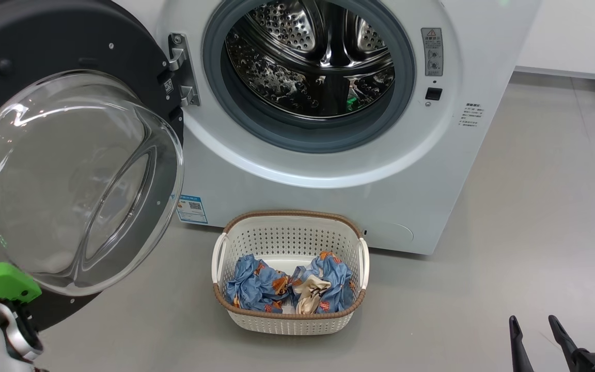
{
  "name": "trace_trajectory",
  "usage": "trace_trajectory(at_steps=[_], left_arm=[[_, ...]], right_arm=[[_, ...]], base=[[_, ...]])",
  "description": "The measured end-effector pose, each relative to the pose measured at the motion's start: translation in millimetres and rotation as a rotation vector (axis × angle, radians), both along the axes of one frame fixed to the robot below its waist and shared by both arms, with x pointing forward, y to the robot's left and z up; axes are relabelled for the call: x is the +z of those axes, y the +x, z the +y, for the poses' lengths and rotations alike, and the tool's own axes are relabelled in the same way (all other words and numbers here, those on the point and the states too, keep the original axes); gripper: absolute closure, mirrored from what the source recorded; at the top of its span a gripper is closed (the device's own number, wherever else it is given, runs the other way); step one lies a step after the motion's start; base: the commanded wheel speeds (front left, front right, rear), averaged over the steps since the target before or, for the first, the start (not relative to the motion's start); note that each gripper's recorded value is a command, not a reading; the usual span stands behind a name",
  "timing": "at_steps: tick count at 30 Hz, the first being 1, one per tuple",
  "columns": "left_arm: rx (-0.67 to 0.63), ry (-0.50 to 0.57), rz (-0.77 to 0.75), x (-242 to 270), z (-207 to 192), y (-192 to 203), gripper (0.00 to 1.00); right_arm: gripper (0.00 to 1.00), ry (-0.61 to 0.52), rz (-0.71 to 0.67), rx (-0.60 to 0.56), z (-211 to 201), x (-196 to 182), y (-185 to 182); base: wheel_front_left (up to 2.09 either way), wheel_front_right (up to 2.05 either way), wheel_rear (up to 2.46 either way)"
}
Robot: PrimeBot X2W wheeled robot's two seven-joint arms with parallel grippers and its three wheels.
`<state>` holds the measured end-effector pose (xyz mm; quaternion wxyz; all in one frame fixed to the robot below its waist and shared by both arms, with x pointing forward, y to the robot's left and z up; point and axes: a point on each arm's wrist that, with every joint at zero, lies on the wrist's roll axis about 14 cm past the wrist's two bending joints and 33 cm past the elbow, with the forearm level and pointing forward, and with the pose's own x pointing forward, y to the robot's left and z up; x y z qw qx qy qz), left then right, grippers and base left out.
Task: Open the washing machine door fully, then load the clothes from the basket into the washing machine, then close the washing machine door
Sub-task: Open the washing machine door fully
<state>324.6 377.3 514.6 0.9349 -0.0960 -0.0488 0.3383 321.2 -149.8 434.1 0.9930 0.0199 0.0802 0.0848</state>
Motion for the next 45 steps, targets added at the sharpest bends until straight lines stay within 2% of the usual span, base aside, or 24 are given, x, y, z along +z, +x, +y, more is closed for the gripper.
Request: trace_trajectory(at_steps=[1,4,5,8,12,16,21,25,32,45], left_arm=[[-0.007,0.007,-0.020,5.1,-3.8,2.2,0.68],[-0.027,0.015,-0.077,20.5,-13.8,7.7,0.49],[-0.036,0.017,-0.098,26.0,-17.3,9.5,0.26],[-0.084,0.053,-0.158,47.0,-28.7,15.6,0.00],[-0.142,0.098,-0.236,74.4,-42.0,21.3,0.00],[-0.277,0.134,-0.279,86.5,-76.8,30.1,0.00],[-0.469,0.081,-0.239,59.1,-130.7,35.9,0.00],[-0.566,0.044,-0.149,24.2,-159.9,31.0,0.00],[-0.645,-0.022,-0.059,-11.8,-185.1,27.3,0.00],[-0.770,-0.042,0.066,-48.9,-223.7,27.6,0.00]], right_arm=[[0.00,0.000,-0.001,-0.001,-0.1,0.2,0.0],[0.00,0.004,-0.002,-0.001,0.8,0.6,0.0],[0.00,0.005,-0.003,-0.001,1.3,0.8,0.1],[0.00,0.007,-0.006,0.001,2.5,1.7,0.3],[0.00,0.011,-0.018,0.001,3.6,5.2,0.9],[0.00,0.015,-0.047,-0.008,2.1,13.6,3.9],[0.00,0.014,-0.074,-0.023,-1.6,20.9,1.9],[0.00,0.009,-0.087,-0.045,-8.9,24.4,-2.9],[0.00,0.002,-0.123,-0.108,-27.2,35.0,-8.5],[0.00,-0.031,-0.090,-0.237,-69.3,27.2,-24.9]], base=[[0.00,0.00,0.00],[0.00,0.00,0.00],[0.00,0.00,0.00],[0.00,0.00,0.00],[0.00,0.00,0.00],[0.00,0.00,0.00],[0.00,0.00,0.00],[0.00,0.00,0.00],[0.00,0.00,0.00],[0.00,0.00,0.00]])
